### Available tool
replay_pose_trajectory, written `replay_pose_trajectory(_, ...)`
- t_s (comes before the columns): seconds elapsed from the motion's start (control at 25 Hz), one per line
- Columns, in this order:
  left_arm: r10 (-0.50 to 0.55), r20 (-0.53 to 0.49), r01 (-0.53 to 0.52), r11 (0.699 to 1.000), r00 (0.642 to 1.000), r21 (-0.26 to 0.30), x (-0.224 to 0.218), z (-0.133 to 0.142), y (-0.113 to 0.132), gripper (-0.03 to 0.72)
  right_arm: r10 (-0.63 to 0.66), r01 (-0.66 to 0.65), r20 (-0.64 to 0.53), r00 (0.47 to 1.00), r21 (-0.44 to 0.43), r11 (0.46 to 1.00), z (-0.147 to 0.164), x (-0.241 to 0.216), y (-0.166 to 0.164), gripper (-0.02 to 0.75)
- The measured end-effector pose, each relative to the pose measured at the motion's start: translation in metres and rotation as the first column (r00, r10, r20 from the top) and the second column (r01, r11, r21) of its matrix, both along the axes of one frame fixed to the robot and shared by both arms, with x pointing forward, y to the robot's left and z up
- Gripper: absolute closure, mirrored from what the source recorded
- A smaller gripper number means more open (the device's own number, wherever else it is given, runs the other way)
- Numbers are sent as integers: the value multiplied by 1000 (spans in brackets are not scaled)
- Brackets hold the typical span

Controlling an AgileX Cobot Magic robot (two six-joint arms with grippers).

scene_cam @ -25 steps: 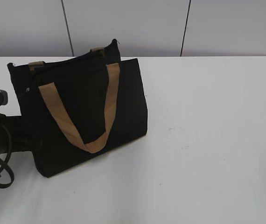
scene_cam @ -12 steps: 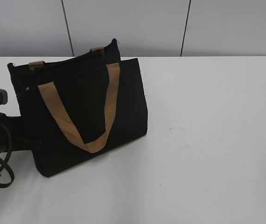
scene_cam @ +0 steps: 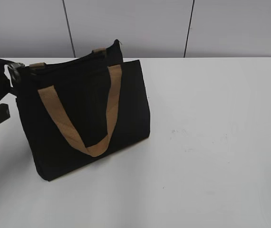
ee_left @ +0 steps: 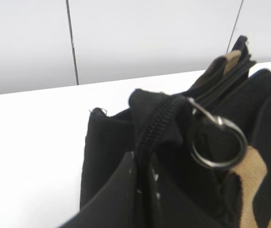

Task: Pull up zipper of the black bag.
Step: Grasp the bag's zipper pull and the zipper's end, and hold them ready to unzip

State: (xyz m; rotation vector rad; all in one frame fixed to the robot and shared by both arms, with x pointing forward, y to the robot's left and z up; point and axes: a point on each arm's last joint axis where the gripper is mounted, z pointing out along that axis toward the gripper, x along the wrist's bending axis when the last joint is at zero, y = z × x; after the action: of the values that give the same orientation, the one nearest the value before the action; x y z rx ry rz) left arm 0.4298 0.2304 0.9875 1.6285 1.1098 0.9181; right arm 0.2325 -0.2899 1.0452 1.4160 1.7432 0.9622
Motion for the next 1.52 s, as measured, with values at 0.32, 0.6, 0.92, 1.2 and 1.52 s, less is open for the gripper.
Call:
replay_pose_trajectory(0.32, -26, 49, 28, 999, 998, -43, -17, 32, 4, 683, 1, -1, 0, 1000, 2, 1000, 0, 0, 0, 244)
replay_pose_trajectory(0.6, -50, 31, 52, 997, 998, -49, -9, 55, -2, 683, 192, -193, -66, 979, -15, 981, 14, 22, 14, 254)
replay_pose_trajectory(0.92, -56, 50, 59, 997, 997, -59, -5, 69, -4, 683, 468, -470, 47, 883, 105, 876, 43, 65, 42, 254)
replay_pose_trajectory(1.2, -59, 59, 62, 996, 997, -61, -3, 75, -5, 683, 629, -630, 80, 774, 208, 748, 41, 111, 66, 254)
replay_pose_trajectory(1.52, -59, 58, 63, 996, 997, -60, -3, 75, -5, 683, 784, -777, 70, 617, 209, 593, 29, 183, 113, 284)
